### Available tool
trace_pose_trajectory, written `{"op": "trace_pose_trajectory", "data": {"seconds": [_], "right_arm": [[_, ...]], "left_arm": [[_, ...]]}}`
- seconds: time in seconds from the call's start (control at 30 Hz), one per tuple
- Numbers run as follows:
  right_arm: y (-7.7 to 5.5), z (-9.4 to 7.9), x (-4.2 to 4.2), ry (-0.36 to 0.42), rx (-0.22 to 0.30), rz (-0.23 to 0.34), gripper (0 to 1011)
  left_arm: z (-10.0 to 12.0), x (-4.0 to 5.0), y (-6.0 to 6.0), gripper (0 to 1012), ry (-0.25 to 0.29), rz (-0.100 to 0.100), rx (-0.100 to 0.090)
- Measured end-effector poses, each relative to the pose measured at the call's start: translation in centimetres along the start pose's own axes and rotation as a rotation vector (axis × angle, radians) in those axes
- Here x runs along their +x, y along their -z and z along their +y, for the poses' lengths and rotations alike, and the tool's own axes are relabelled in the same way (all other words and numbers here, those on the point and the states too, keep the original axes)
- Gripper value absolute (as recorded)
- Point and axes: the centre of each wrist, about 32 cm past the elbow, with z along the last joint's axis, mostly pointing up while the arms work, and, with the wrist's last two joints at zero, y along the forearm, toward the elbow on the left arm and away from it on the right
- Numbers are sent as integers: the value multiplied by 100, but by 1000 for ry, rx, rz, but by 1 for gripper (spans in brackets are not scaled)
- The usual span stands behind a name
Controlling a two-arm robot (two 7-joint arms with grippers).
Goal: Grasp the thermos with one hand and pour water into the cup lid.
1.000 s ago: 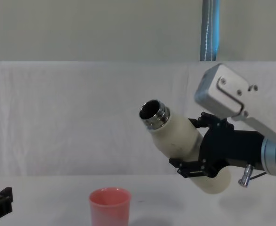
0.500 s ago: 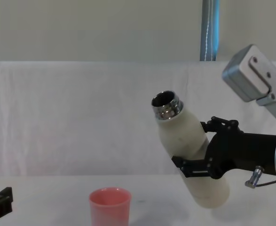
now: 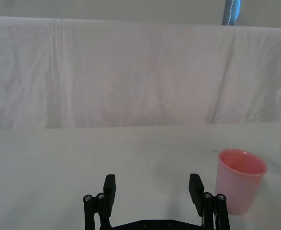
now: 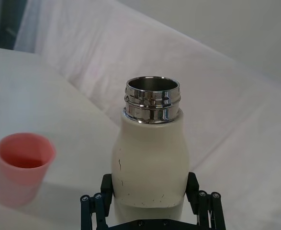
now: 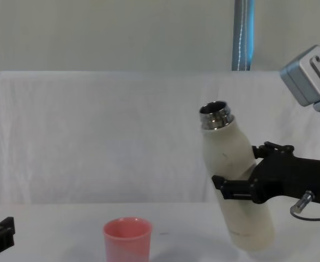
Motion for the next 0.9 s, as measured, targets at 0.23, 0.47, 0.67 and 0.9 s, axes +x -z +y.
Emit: {"op": "trace_pose_trajectory", "data": {"seconds": [0.23,0.47,0.67,0.9], "right_arm": [[9,-12,-22,98,-42,90,948],[14,-12,-36,151,-59,157,948],[27,-17,-53,173,-46,238,948],[38,-19,-85,178,-24,293,948]], "left_arm": [[0,0,0,1001,0,0,0],[0,0,0,1001,0,0,0],[0,0,0,1001,0,0,0],[0,0,0,1001,0,0,0]]}}
